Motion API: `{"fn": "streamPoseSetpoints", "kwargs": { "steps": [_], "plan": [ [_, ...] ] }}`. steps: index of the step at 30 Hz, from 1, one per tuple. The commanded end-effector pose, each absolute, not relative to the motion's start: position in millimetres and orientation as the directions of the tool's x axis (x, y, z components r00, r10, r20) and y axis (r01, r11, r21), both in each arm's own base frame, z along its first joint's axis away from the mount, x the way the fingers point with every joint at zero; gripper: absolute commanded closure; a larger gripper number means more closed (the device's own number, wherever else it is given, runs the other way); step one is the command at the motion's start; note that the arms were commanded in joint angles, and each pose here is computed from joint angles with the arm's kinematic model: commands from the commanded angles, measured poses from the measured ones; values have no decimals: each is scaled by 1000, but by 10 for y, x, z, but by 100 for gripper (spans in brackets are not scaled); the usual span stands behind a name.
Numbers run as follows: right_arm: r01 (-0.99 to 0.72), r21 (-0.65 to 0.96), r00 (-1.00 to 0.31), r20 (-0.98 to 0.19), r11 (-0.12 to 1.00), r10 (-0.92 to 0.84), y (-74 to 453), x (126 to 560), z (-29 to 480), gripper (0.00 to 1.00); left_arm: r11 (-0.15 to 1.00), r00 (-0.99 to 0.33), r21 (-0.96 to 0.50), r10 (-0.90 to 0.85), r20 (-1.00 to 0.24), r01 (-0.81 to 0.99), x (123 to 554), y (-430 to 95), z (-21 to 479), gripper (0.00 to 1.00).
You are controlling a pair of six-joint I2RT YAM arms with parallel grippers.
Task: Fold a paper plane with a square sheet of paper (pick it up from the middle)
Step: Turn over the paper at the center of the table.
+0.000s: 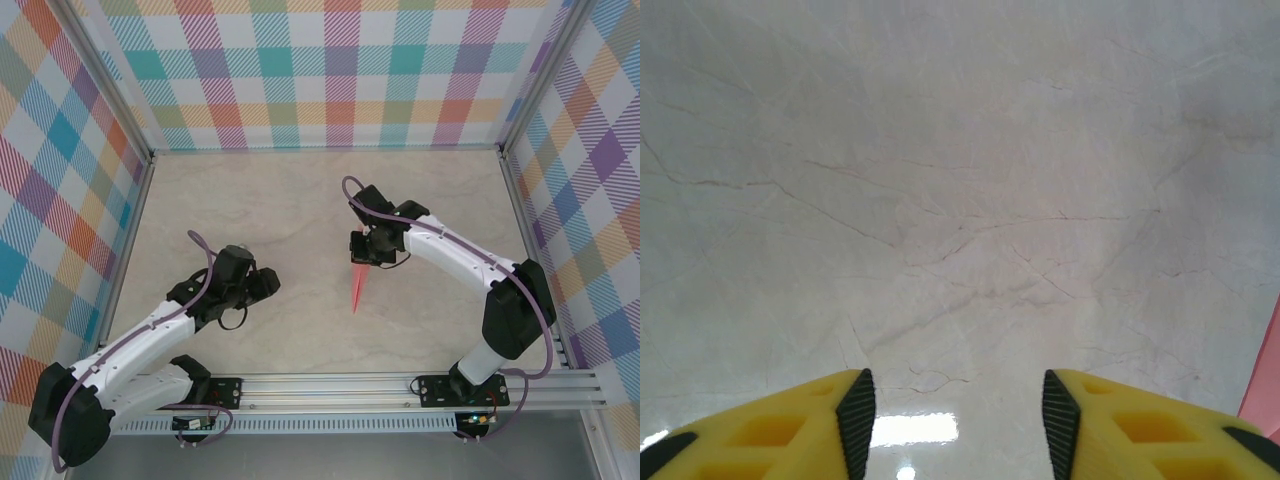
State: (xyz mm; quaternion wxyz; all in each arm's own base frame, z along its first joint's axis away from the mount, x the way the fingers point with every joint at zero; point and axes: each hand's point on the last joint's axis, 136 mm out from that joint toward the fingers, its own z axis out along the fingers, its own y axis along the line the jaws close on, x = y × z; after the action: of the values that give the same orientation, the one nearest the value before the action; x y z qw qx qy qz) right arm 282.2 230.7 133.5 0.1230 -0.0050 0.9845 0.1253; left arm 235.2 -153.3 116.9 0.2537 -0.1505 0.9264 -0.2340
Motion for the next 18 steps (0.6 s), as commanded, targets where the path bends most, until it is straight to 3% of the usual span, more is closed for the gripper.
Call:
{"fn": "streamPoseSetpoints", "kwargs": {
  "steps": [1, 18],
  "plan": [
    [-73, 175, -960, -278, 982, -21, 2241, 2862, 1409, 88, 846, -801, -516, -401, -446, -136, 2528, -1500, 1295, 44],
    [-180, 1, -947, -271, 984, -173, 2152, 2824, 1302, 88, 828, -746, -535, -462, -479, -168, 2565, -1345, 1259, 21]
  ]
}}
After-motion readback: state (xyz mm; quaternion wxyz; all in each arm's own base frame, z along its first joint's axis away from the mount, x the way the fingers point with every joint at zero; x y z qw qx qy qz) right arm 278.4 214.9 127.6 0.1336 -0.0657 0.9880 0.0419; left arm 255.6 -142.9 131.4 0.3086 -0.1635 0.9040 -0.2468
